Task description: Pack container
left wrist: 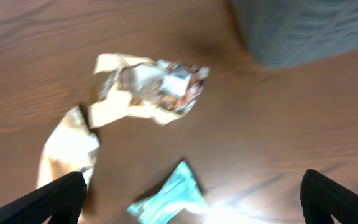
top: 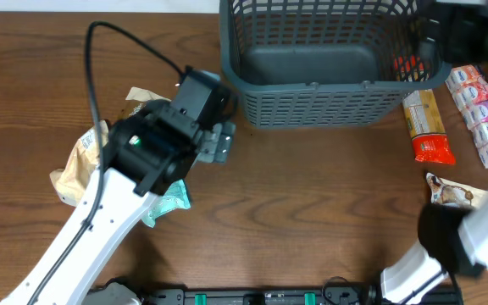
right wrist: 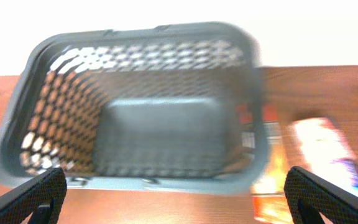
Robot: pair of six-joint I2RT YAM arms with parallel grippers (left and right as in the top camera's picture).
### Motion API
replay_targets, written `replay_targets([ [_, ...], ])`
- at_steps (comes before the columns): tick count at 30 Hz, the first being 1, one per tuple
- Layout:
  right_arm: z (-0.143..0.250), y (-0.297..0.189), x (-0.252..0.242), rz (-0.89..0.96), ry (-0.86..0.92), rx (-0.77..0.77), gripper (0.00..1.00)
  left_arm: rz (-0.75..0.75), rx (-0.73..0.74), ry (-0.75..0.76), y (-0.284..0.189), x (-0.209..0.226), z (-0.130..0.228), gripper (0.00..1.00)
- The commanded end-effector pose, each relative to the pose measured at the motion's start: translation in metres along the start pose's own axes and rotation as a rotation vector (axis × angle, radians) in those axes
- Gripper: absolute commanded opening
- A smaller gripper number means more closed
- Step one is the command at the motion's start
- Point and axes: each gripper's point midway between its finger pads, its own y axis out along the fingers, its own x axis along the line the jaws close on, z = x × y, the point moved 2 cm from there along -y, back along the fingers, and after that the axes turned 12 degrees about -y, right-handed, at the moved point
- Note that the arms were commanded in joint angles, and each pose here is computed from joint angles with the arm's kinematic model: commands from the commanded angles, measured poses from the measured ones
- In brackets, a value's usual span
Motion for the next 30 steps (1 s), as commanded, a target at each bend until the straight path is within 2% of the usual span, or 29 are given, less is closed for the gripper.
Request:
replay_targets([
  [1, 0.007, -0.049, -0.027, 0.217, 0.058, -0.047, 0.99, -0.119, -0.052, 0.01, -0.014, 0.028, -0.002, 0.99],
  [5, 0.026, -0.083, -0.049, 0.385, 0.155, -0.04, 0.99, -0.205, -0.057, 0.017, -0.026, 0.048, 0.005, 0.99],
  [9, 0.058, -0.105, -0.078, 0.6, 0.3, 0.024, 0.99, -0.23, -0.061, -0.046, -0.033, 0.06, 0.01, 0.99],
  [18, 0.129, -0.105, -0.12, 0.812, 0.557, 0.224, 0.99, -0.292, -0.039, -0.125, -0.037, 0.09, 0.014, 0.99],
  [24, 0.141, -0.066, -0.152, 0.662, 0.633, 0.264, 0.99, -0.323, -0.003, -0.133, -0.037, 0.1, 0.02, 0.99],
  [30, 0.167, -0.042, -0.192, 0.574, 0.801, 0.302, 0.99, -0.341, 0.04, -0.113, -0.039, 0.104, 0.03, 0.99],
])
